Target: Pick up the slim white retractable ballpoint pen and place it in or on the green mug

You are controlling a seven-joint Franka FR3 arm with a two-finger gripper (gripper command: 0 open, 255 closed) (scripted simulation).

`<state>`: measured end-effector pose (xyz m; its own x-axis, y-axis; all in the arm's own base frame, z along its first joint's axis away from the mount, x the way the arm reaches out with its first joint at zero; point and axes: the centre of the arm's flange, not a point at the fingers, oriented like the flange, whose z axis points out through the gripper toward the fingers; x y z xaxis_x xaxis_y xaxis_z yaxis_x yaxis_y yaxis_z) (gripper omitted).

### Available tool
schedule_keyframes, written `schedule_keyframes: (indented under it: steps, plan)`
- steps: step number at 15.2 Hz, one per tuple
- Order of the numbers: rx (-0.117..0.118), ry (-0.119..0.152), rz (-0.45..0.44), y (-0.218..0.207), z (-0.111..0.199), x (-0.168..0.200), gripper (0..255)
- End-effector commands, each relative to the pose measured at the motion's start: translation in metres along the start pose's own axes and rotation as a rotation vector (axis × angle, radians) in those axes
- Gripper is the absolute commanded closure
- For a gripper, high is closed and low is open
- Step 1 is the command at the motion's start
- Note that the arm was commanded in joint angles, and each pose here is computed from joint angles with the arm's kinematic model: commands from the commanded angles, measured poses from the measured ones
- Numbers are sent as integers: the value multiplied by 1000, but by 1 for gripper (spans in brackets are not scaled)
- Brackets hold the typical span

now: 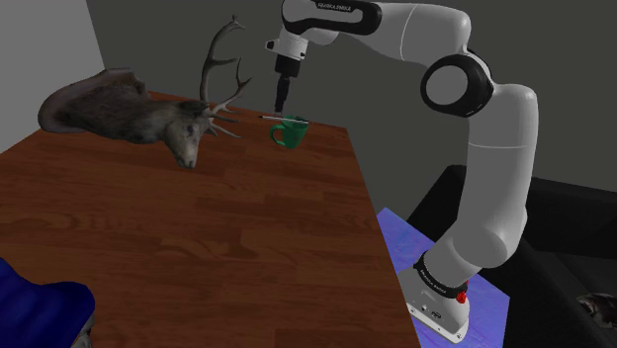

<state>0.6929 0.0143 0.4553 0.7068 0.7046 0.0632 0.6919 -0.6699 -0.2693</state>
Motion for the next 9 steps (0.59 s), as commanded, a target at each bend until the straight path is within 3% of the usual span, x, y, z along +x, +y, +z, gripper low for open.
schedule_keyframes:
  steps: [1, 9]
  plan:
    - [1, -1, 0, 0, -23, 0, 0]
    - [1, -1, 0, 0, -33, 0, 0]
